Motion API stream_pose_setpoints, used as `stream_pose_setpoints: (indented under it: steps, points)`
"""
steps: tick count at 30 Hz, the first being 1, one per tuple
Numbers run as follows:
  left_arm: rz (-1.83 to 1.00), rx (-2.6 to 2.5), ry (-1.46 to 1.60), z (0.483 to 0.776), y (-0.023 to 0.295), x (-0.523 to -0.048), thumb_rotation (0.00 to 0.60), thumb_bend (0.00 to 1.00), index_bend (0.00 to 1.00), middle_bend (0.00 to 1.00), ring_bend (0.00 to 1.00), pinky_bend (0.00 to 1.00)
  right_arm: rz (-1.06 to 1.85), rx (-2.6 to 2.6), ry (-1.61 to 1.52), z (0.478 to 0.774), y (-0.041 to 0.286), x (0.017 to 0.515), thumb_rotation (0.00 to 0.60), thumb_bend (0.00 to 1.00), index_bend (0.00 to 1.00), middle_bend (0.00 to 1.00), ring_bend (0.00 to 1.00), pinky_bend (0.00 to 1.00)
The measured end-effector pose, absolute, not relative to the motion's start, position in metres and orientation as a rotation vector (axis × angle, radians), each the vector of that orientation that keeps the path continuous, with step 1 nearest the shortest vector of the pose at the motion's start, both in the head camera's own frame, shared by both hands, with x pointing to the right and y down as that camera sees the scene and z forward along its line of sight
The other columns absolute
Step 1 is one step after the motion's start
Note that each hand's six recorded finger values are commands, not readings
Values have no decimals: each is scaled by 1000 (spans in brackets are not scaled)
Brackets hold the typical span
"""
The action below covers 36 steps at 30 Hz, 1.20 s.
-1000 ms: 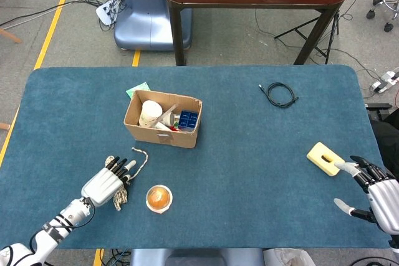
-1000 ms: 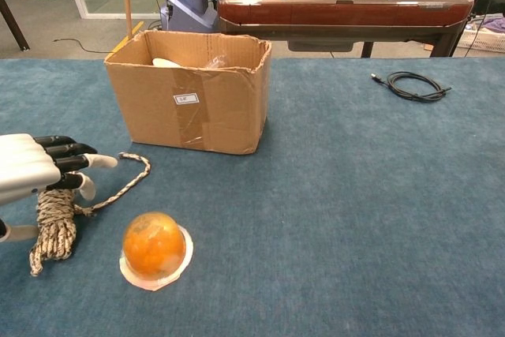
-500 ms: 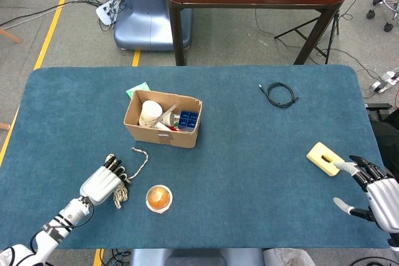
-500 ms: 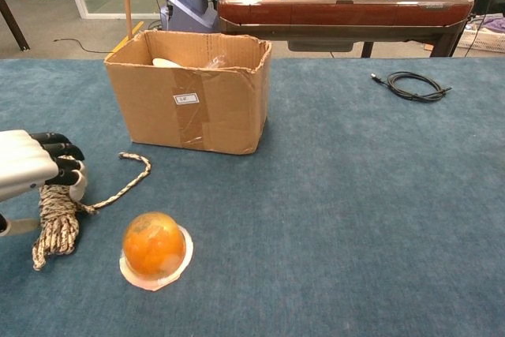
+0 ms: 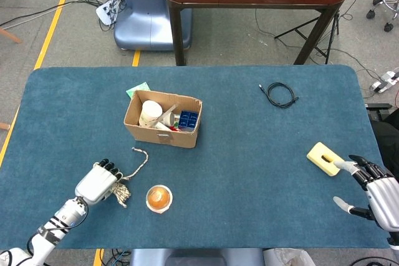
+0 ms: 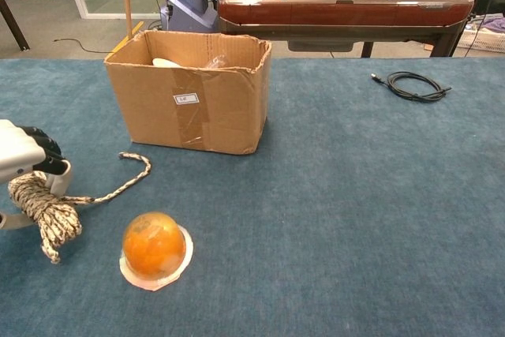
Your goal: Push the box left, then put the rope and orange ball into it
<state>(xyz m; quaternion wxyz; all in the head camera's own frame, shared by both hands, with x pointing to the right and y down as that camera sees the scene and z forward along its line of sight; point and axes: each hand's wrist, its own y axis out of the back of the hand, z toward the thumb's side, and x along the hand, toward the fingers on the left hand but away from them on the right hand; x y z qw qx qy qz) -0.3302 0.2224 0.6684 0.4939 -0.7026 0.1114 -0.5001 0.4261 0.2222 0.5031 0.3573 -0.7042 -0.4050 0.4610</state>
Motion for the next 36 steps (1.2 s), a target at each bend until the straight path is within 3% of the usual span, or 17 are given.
stream_pose_setpoints:
  steps: [11,21,30,36]
  points:
    - [-1169,-1684,599,603,187,-337,600,313,593,560,326,284,1183,-1824,-1038,503,223,425,600,143,262,333,169,277]
    - [-1100,-1651,863,542,130,-329,600,313,592,560,326,289,1184,-1823,-1045,502,222,426,600,143,262,333,169,277]
    - [-1031,-1632,939,517,82,-298,600,313,594,564,350,341,1180,-1820,-1061,499,222,429,600,142,262,333,169,277]
    - [-947,-1598,1039,499,65,-282,600,313,593,564,364,375,1178,-1822,-1063,498,222,430,600,143,263,333,169,277]
